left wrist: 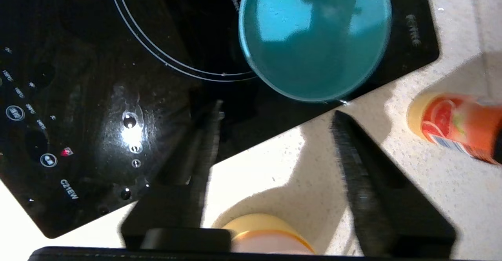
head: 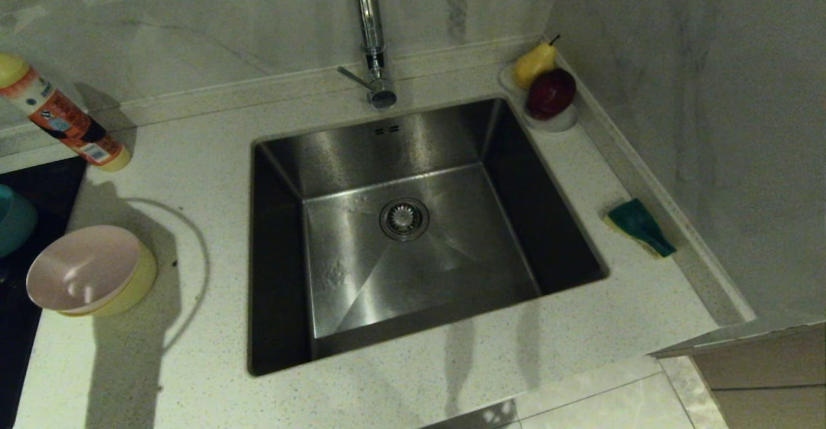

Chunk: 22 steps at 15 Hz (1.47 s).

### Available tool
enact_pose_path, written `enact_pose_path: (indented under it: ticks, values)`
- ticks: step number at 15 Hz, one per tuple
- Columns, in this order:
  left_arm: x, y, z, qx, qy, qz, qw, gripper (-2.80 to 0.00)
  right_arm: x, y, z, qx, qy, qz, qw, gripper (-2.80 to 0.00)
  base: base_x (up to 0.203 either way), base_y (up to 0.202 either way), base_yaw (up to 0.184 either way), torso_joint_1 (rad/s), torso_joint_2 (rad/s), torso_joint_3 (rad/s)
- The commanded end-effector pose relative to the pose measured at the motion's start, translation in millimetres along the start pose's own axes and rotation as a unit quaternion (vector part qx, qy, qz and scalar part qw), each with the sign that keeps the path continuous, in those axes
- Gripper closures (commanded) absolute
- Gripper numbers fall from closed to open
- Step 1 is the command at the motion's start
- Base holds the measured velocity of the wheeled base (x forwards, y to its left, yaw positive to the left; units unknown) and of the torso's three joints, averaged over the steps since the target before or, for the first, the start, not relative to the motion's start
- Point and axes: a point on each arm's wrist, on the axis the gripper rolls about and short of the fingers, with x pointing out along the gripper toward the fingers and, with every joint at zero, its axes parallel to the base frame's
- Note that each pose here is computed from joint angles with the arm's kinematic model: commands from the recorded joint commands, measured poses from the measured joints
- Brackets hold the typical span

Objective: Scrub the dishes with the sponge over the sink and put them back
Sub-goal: Place the bowl on the bowl

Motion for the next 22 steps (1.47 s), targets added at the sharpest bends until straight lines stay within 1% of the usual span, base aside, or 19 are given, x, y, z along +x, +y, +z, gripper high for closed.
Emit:
enact_pose_path:
  ticks: [1, 4, 8, 12, 22]
  values:
    - [18, 7.1, 4, -0.015, 0.013, 0.016, 0.9997, -2.8, 0, 0, 0, 0.0, 0.0, 0.0, 1.0, 0.0, 0.0, 0.0, 0.0, 0.0, 0.0, 0.0]
    - [34, 17.9, 11, -0.05, 0.014, 0.033, 0.9981, -2.8, 0, 0, 0, 0.0, 0.0, 0.001, 1.0, 0.0, 0.0, 0.0, 0.0, 0.0, 0.0, 0.0]
    - [43, 23.2, 18, -0.067, 0.017, 0.038, 0.9968, -2.8, 0, 0, 0, 0.0, 0.0, 0.0, 1.0, 0.0, 0.0, 0.0, 0.0, 0.0, 0.0, 0.0]
    - [55, 31.3, 18, -0.078, 0.026, 0.055, 0.9951, -2.8, 0, 0, 0, 0.0, 0.0, 0.0, 1.0, 0.0, 0.0, 0.0, 0.0, 0.0, 0.0, 0.0]
    - [79, 42.1, 16, -0.084, 0.046, 0.078, 0.9923, -2.8, 0, 0, 0, 0.0, 0.0, 0.0, 1.0, 0.0, 0.0, 0.0, 0.0, 0.0, 0.0, 0.0]
